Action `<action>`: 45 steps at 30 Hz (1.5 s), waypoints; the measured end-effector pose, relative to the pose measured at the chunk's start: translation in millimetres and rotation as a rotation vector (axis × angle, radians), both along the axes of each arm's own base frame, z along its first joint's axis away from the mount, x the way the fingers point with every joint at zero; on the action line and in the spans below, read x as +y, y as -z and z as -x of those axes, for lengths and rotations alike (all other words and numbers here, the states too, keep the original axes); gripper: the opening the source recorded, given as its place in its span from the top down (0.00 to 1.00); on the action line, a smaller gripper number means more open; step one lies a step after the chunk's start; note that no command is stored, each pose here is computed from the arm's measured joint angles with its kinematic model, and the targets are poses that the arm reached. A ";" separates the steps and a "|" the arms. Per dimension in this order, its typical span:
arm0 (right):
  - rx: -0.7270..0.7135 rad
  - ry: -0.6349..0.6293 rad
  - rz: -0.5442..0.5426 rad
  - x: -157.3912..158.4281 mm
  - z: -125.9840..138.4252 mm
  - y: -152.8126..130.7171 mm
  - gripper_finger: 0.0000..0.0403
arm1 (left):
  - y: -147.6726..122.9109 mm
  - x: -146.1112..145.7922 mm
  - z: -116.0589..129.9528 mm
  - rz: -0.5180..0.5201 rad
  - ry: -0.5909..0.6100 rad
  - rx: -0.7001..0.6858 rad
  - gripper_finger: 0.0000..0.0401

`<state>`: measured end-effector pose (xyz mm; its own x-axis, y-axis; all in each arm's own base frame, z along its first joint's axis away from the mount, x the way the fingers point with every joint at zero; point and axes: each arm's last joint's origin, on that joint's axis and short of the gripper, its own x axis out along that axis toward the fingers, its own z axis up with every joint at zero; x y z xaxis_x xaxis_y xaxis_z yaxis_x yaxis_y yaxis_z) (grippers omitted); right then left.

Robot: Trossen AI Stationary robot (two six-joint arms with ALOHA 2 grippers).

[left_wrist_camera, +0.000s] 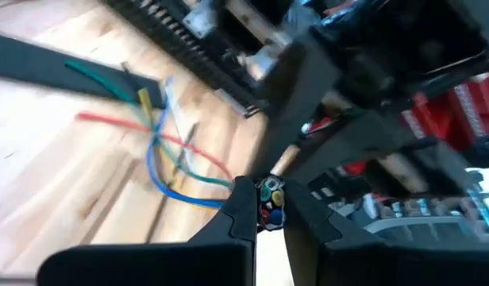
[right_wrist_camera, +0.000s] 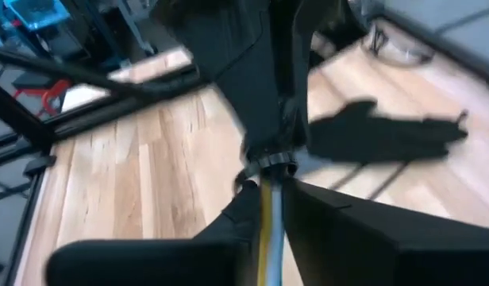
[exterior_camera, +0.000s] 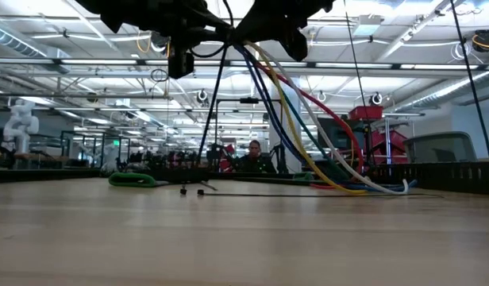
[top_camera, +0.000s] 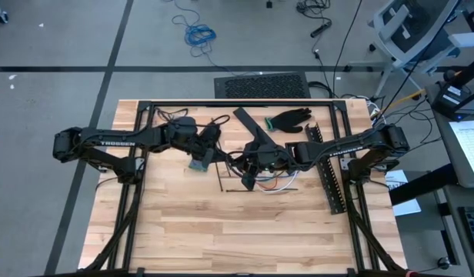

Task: Ziptie cables
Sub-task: Wrap the black zip tie on the cable

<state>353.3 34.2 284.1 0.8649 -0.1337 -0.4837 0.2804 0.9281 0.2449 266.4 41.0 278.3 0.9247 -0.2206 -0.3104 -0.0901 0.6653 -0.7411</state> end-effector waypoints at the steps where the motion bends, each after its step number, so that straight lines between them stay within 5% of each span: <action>1: 0.021 0.000 -0.006 0.5 1.4 1.5 0.86 | 2.4 0.5 0.8 0.002 -0.008 0.020 0.91; 14: 0.271 0.009 0.016 -0.1 16.6 20.2 0.62 | 12.5 1.1 24.0 -0.125 -0.067 0.242 0.91; 19: 0.296 0.016 0.009 0.1 18.6 22.0 0.61 | -8.6 -4.3 27.6 -0.217 -0.049 0.260 0.91; 21: 0.302 0.010 0.017 0.2 18.9 22.4 0.62 | -17.9 -4.4 28.7 -0.177 -0.066 0.236 0.91; 30: 0.625 0.106 0.218 -9.8 45.6 39.6 0.63 | -30.3 -38.2 30.9 -0.204 0.150 0.229 0.91; 33: 0.714 0.100 0.249 -13.2 56.8 45.8 0.63 | -23.0 -53.3 36.5 -0.353 0.205 0.300 0.91; 38: 0.729 0.135 0.195 -14.0 64.1 64.8 0.63 | -18.0 -62.0 40.7 -0.480 0.108 0.382 0.91; 45: 0.623 0.080 0.055 -1.7 62.4 85.6 0.63 | 7.2 -86.5 40.8 -0.507 0.157 0.405 0.91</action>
